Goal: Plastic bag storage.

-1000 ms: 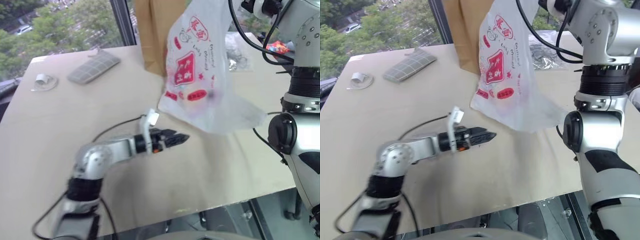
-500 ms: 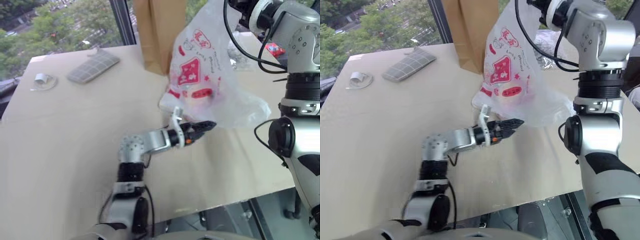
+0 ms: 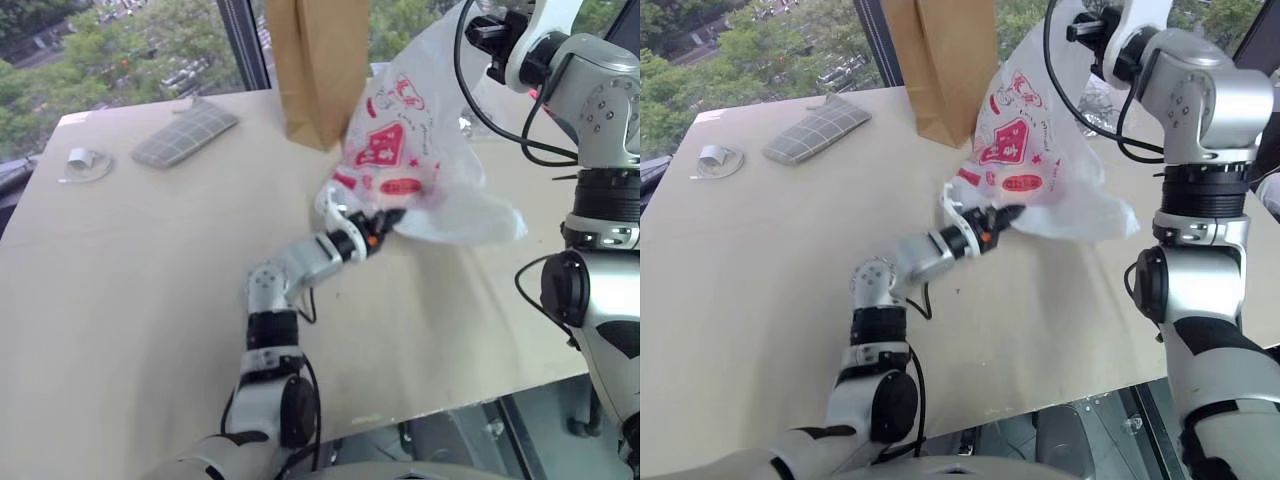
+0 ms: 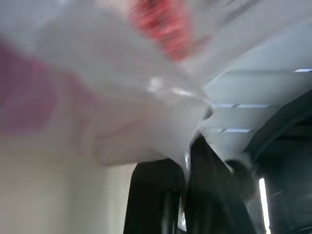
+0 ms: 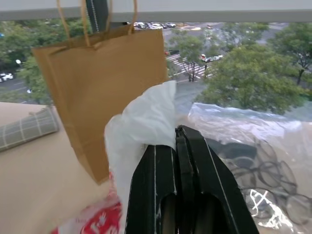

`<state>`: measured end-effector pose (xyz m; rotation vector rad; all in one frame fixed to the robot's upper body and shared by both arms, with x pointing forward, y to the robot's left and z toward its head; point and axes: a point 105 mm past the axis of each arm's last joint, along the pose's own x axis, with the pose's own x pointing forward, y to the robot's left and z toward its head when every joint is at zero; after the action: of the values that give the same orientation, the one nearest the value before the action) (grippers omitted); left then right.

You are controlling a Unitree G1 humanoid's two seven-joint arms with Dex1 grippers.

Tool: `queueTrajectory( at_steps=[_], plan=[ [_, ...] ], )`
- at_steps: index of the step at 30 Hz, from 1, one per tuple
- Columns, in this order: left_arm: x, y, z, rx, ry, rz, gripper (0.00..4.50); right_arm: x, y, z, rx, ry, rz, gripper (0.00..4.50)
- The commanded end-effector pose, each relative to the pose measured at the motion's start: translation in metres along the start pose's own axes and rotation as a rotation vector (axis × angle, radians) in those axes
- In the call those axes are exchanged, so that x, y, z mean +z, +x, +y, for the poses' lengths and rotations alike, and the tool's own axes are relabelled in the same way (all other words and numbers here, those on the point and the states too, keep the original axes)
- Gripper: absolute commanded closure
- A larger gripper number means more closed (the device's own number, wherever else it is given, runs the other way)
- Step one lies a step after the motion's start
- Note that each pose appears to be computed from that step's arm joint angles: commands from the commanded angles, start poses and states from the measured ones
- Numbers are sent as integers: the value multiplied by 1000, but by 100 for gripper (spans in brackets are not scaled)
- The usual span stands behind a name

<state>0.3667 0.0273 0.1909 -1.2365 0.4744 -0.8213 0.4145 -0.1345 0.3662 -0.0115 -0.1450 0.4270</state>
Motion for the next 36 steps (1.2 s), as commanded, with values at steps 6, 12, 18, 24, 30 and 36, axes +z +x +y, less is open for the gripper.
queueTrajectory(
  at_steps=[6,12,18,24,30,36],
  plan=[
    [86,-46,-113,-366,136,-182,448,50,-33,-13,-27,-30,-142,450],
    [133,-65,-150,-391,215,-281,448,71,-63,-25,-74,-29,-198,450],
    [115,-63,-108,-223,373,-172,448,42,-91,-16,-87,-17,-148,450],
    [72,-74,-31,0,618,-36,448,-45,-116,21,-27,-75,-29,450],
    [46,-94,5,110,870,59,409,-132,-151,53,43,-199,209,405],
    [36,-120,5,117,1081,101,174,-154,-183,46,32,-202,253,159]
  ],
)
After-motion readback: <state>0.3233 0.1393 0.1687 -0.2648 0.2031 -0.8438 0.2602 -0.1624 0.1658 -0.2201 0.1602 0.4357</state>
